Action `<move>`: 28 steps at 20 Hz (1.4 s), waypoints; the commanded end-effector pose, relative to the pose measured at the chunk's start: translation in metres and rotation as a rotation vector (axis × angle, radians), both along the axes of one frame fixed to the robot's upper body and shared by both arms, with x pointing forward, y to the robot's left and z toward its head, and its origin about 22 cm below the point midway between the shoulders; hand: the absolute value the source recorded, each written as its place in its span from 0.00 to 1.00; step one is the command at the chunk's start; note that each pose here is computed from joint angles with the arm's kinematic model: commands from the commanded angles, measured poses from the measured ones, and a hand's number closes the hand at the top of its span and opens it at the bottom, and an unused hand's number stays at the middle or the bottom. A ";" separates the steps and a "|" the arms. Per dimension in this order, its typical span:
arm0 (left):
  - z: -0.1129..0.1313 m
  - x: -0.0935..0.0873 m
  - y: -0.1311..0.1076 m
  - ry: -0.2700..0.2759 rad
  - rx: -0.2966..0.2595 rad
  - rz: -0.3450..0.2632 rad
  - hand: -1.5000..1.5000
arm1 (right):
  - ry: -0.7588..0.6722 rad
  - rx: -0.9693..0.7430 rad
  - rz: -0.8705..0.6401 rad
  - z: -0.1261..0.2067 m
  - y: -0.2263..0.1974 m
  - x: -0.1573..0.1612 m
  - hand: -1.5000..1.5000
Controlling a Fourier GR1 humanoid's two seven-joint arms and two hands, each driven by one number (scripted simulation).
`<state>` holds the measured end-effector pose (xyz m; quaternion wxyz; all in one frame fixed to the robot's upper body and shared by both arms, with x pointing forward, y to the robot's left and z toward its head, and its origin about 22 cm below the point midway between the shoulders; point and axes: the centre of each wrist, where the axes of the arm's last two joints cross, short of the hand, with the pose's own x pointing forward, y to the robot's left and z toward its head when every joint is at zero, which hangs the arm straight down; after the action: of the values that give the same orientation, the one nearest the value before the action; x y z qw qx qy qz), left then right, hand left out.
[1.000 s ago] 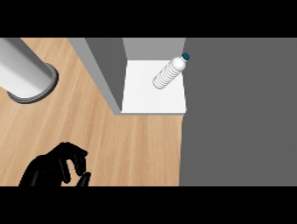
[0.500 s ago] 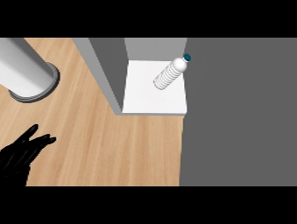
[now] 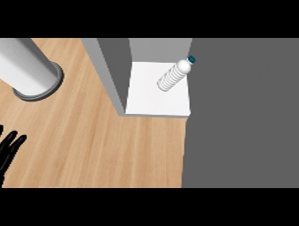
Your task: Pick up the bottled water, place it into the cabinet and close the cabinet
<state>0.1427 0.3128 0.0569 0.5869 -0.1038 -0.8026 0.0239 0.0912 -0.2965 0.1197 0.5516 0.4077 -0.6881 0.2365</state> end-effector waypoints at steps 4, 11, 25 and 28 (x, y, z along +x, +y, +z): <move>0.002 -0.010 0.017 0.023 -0.002 0.018 0.00 | -0.248 -0.243 0.108 0.064 0.036 -0.010 1.00; 0.012 -0.015 0.039 0.025 0.027 0.024 0.00 | -0.194 -0.196 0.124 0.057 0.050 0.007 1.00; 0.017 -0.025 0.063 0.024 0.029 -0.002 0.00 | -0.119 -0.107 0.161 0.059 0.107 0.050 1.00; 0.024 -0.026 0.066 0.013 0.019 -0.015 0.00 | -0.071 -0.059 0.152 0.058 0.124 0.062 1.00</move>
<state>0.1190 0.3740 0.0766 0.5955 -0.0983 -0.7972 0.0139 0.1608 -0.1872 0.1548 0.5318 0.4853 -0.6257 0.3002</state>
